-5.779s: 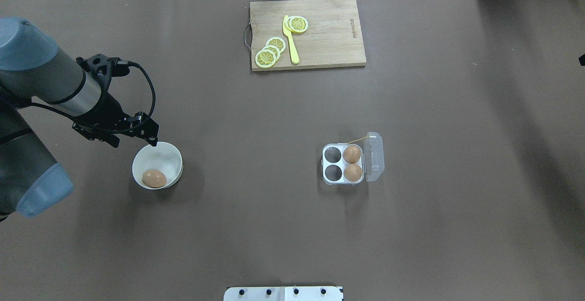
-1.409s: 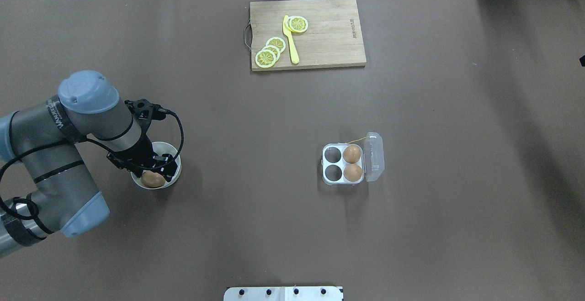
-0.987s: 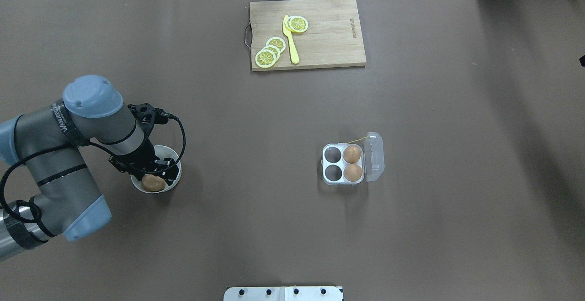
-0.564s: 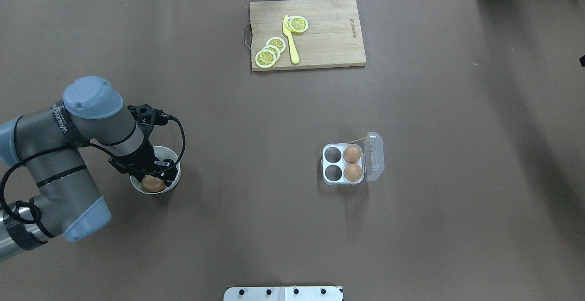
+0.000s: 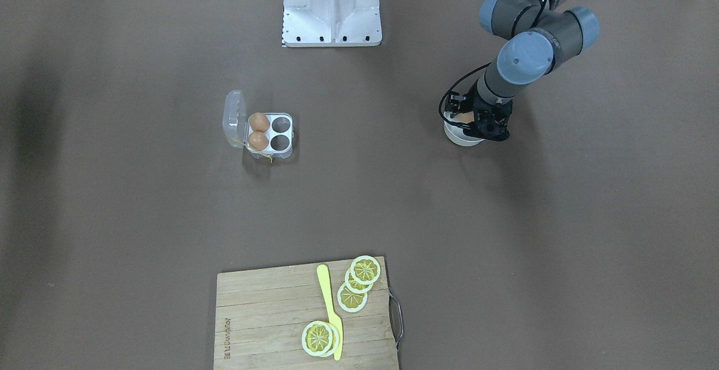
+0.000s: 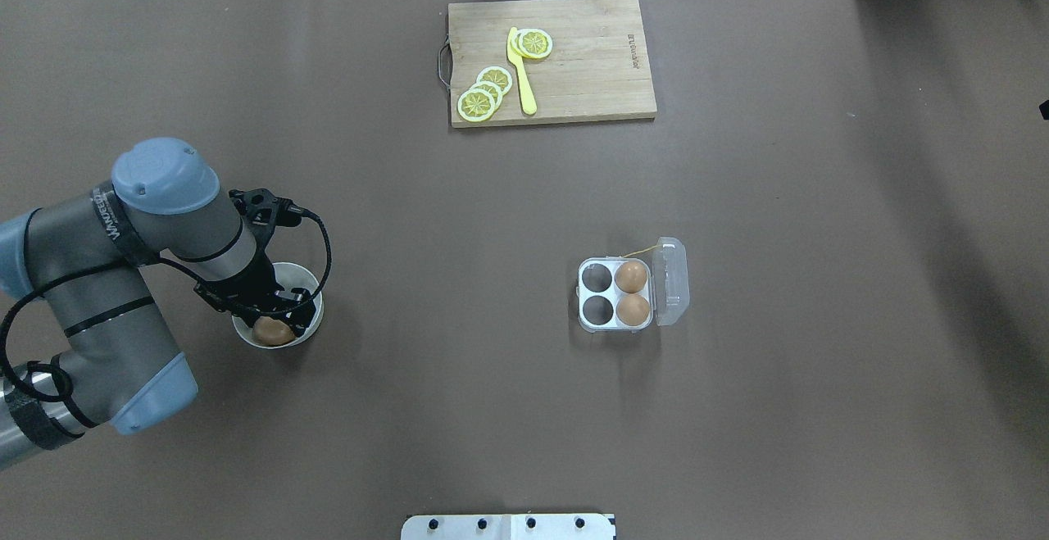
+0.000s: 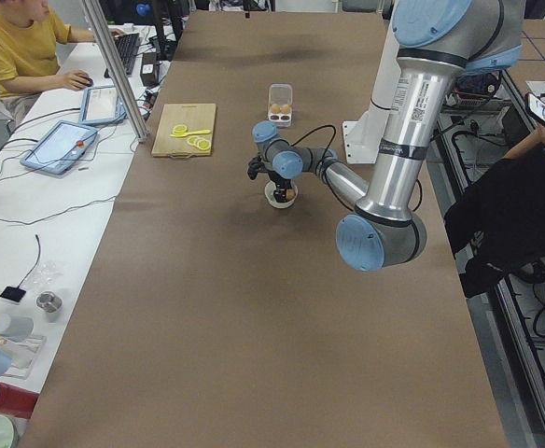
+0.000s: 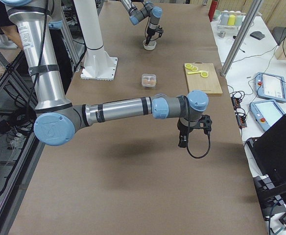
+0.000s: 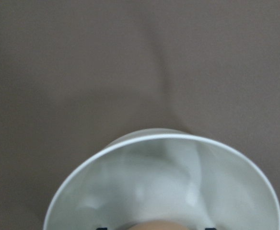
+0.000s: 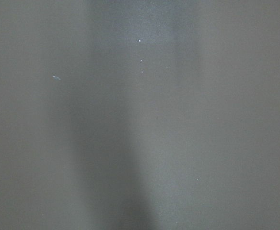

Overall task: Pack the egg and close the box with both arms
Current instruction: 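Lower the left gripper into the bowl and close it on the egg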

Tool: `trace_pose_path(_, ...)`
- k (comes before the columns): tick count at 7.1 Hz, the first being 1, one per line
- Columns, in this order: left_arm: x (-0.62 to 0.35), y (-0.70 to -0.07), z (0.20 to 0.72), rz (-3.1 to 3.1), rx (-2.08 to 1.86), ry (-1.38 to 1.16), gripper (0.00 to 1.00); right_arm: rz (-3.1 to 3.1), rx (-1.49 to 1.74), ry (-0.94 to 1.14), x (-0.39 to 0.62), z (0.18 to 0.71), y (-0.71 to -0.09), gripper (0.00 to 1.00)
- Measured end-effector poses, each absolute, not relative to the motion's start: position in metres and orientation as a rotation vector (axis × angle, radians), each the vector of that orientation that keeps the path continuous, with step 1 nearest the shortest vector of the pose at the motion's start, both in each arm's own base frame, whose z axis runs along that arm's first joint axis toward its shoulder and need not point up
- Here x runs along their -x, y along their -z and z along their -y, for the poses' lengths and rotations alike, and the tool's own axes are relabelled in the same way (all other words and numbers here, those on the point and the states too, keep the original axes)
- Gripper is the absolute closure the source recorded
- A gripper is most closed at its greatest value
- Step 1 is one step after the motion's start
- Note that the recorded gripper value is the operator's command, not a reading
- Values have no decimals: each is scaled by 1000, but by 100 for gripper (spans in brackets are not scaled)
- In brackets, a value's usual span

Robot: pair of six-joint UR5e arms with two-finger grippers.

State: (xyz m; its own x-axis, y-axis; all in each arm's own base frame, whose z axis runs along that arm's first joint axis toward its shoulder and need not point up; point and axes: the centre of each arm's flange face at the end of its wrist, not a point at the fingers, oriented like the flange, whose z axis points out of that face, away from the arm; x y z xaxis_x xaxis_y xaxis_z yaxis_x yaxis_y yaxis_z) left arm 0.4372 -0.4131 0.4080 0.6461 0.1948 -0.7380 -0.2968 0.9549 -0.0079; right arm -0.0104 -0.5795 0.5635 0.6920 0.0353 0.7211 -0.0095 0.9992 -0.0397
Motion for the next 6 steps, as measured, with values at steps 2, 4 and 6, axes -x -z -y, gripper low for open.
trace_pose_path(2, -437, -409, 413, -817, 125, -280, 37, 806, 35, -25, 11, 579, -564, 0)
trace_pose_path(4, -437, -408, 414, -816, 121, -279, 45, 806, 35, -25, 11, 579, -564, 0)
trace_pose_path(6, -435, -406, 415, -819, 117, -277, 44, 806, 35, -25, 11, 579, -564, 0)
